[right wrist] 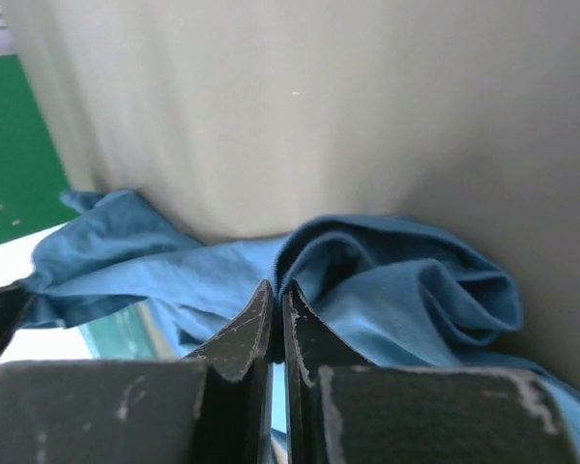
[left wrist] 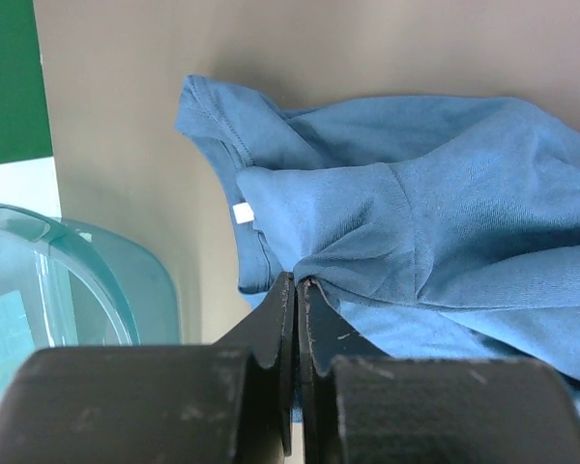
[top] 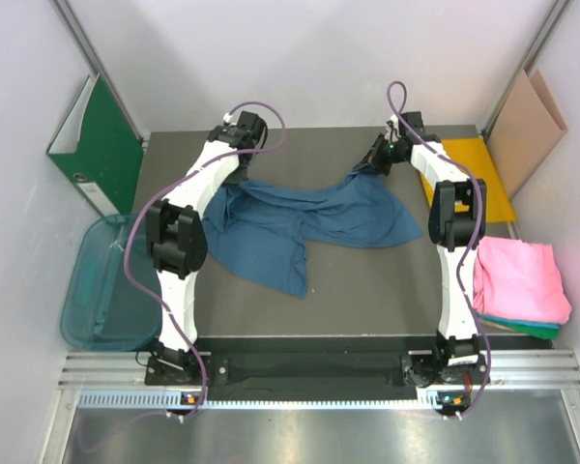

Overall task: Fold and stack the t-shirts
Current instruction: Flatten out the tshirt

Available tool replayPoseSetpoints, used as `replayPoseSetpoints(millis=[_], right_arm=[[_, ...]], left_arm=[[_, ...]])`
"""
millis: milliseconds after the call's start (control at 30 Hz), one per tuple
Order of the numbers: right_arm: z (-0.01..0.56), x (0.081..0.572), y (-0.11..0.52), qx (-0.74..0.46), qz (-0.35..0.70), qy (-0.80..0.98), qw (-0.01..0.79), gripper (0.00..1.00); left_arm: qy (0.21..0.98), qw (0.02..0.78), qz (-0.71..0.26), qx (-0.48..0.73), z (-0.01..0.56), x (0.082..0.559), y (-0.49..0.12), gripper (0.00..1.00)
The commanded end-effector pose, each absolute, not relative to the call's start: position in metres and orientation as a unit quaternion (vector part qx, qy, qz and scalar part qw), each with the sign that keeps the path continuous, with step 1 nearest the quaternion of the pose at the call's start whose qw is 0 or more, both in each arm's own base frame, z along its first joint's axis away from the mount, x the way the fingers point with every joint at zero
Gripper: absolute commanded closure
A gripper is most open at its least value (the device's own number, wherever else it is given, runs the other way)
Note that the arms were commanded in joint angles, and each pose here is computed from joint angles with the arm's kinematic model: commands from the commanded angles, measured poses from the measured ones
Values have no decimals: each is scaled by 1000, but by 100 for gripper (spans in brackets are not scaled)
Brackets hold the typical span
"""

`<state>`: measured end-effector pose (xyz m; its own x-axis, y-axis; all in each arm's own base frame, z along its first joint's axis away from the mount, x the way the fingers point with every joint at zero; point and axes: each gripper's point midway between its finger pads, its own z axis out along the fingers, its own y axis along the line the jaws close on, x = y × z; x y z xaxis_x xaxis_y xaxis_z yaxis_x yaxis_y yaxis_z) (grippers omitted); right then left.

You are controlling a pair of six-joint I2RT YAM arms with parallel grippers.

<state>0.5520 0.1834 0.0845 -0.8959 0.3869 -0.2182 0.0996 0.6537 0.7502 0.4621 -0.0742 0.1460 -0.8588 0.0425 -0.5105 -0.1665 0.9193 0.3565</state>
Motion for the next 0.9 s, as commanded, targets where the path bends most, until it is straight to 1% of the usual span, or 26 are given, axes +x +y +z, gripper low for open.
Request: replayPoseSetpoints(millis=[0, 133, 167, 233, 267, 333, 367, 400, 433, 467, 500, 533, 567, 600, 633, 667, 700, 733, 767, 867], right_arm=[[165, 566, 174, 87, 358, 883, 292, 100], [244, 566, 154, 58, 308, 866, 389, 100], [278, 559, 146, 44, 293, 856, 424, 100], [308, 551, 133, 38, 260, 847, 463, 100], [342, 537, 128, 27, 248, 832, 495, 100], [363, 522, 115, 12, 208, 825, 525, 100], [394, 501, 111, 3, 199, 808, 554, 100], [404, 492, 104, -5, 178, 803, 569, 100], [419, 470, 101, -10, 172, 795, 582, 100], [423, 460, 99, -18, 163, 792, 588, 100], [428, 448, 97, -20, 159, 789, 593, 100], [437, 425, 96, -23, 159, 783, 601, 100], [440, 413, 94, -25, 156, 779, 607, 100], [443, 402, 93, -25, 153, 775, 612, 100], [454, 377, 92, -27, 156, 764, 625, 100], [459, 364, 91, -30, 155, 758, 632, 100], [463, 352, 89, -28, 152, 754, 638, 100], [475, 326, 88, -32, 156, 740, 653, 100], [479, 314, 87, -30, 156, 736, 659, 100], [489, 272, 79, -24, 158, 726, 668, 100]], left_arm=[[932, 294, 206, -42, 172, 469, -71, 100], [915, 342, 208, -56, 207, 478, -68, 100], [906, 360, 211, -63, 223, 478, -65, 100], [893, 390, 209, -79, 243, 481, -61, 100], [883, 413, 203, -90, 262, 479, -60, 100], [871, 434, 204, -102, 278, 475, -55, 100], [858, 462, 194, -116, 300, 471, -52, 100], [852, 472, 192, -120, 308, 467, -50, 100], [849, 477, 193, -122, 312, 463, -47, 100], [838, 497, 185, -131, 332, 454, -43, 100], [834, 502, 188, -134, 337, 449, -40, 100], [829, 509, 188, -133, 346, 442, -37, 100], [817, 529, 181, -140, 368, 428, -31, 100], [811, 537, 181, -141, 375, 421, -28, 100], [805, 547, 183, -138, 386, 412, -24, 100], [787, 575, 171, -144, 413, 392, -17, 100], [779, 588, 166, -142, 422, 384, -15, 100], [772, 601, 159, -134, 435, 373, -13, 100], [756, 623, 145, -139, 457, 351, -6, 100], [736, 657, 106, -125, 493, 313, -2, 100]])
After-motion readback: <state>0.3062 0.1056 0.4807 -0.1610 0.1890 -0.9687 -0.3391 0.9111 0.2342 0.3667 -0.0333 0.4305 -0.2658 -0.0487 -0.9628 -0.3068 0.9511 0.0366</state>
